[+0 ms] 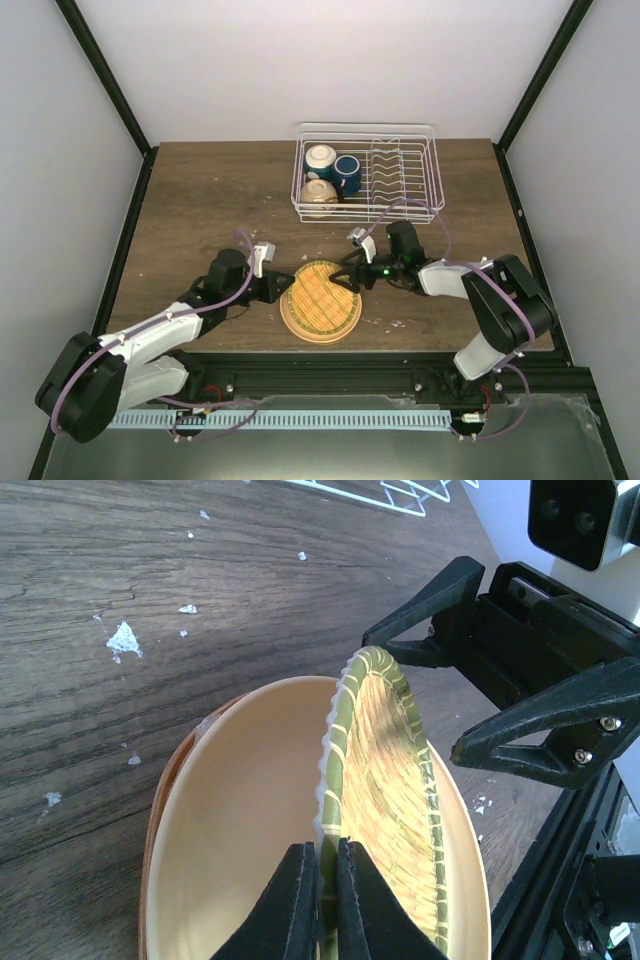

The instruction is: Load the mixed dishes into the dish rack

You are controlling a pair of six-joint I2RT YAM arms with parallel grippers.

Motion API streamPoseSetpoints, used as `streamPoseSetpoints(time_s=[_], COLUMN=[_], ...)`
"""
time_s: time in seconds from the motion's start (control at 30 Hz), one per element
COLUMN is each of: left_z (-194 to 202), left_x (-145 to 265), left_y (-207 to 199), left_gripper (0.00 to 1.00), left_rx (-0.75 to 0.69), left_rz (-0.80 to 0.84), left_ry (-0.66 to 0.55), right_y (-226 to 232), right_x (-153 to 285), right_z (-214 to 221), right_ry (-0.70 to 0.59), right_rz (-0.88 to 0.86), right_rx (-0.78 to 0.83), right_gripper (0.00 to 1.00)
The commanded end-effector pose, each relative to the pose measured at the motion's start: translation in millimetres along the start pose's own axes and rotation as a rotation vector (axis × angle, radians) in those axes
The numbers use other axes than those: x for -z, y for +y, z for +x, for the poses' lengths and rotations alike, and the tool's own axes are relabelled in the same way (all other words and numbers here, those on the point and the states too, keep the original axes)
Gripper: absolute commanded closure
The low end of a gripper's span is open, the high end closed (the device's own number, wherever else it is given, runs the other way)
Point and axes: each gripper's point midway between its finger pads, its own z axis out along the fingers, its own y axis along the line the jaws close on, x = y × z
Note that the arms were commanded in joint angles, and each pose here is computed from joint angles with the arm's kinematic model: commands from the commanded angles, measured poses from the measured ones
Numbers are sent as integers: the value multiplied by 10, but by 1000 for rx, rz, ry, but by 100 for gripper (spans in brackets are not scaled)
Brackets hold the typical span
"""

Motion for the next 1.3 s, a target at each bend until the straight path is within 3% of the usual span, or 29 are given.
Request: streamPoseSetpoints(time_s=[0.0, 0.43, 0.77, 0.93, 1.17, 1.27], left_z=[-107, -122, -148, -181, -285, -372], left_x=[-12, -30, -34, -22, 53, 136], left_y=[-149, -114, -105, -133, -218, -277], left_gripper=[100, 100, 100, 100, 61, 53], left_rx=[-43, -55, -54, -64, -79, -94], left_rz=[59, 41, 32, 36, 38, 34], left_ry=[-17, -21, -27, -33, -58, -88], right_y=[142, 266, 221, 188, 124, 129], right_x=[-134, -290, -326, -335, -285, -213], right_z=[-168, -70, -78, -92, -162, -238], right_ry=[-22, 58, 76, 85, 94, 92], right_rz=[-93, -194, -169, -149, -74, -34], right_rx=[90, 92, 75, 60, 72, 94], right_gripper=[18, 62, 99, 99, 99, 99])
